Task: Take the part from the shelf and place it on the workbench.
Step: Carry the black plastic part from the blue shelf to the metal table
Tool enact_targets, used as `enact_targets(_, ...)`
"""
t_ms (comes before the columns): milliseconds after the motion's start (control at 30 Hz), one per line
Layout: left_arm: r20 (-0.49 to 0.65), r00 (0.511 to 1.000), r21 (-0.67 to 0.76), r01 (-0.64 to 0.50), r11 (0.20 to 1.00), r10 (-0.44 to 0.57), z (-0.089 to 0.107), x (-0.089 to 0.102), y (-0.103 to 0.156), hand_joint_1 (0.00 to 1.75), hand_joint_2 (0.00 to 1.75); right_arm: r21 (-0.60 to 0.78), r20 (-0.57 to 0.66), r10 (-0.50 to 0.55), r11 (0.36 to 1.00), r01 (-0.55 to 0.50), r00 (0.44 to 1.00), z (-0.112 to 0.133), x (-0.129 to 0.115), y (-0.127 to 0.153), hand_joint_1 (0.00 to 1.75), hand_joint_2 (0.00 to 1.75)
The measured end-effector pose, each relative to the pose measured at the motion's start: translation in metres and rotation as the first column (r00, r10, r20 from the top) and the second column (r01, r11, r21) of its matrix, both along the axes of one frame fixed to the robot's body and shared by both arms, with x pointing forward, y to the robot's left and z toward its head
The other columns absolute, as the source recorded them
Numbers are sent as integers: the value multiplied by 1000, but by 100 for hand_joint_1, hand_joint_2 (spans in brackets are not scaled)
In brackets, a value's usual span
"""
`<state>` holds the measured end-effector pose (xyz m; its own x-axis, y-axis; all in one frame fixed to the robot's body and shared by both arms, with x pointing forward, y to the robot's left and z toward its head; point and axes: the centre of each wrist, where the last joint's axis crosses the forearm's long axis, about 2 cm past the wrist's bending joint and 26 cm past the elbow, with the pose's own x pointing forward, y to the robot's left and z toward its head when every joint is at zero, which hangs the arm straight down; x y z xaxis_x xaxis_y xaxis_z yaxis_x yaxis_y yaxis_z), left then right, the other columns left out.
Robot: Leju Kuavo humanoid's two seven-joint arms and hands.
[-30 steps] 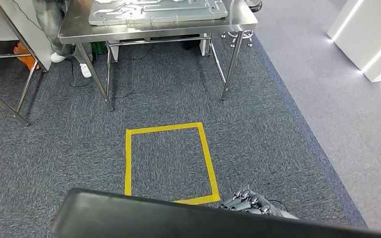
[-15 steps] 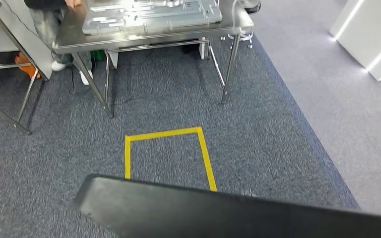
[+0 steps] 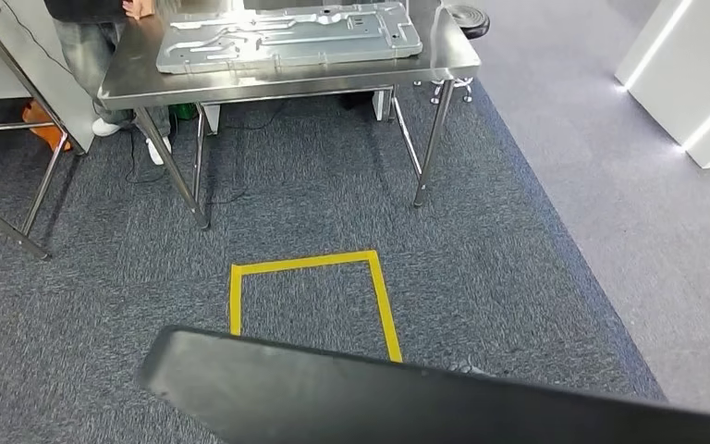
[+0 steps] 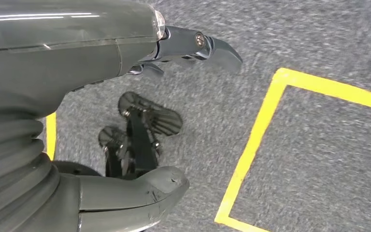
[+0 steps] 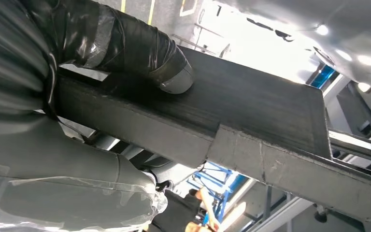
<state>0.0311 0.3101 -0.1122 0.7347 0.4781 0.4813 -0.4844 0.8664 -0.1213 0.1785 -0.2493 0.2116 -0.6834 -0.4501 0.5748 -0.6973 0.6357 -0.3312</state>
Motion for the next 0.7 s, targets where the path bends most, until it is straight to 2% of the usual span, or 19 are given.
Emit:
enact_targets(533,13,1000,3,-4,1000,4,0,5,0,0,175,-25,6,-45,999,46,999,-2,1,-6,175,175)
enact_targets(700,1,1000,3,-6,1000,6,0,-2,0,0,175,-25,6,-45,999,46,999,-2,1,-6,175,175)
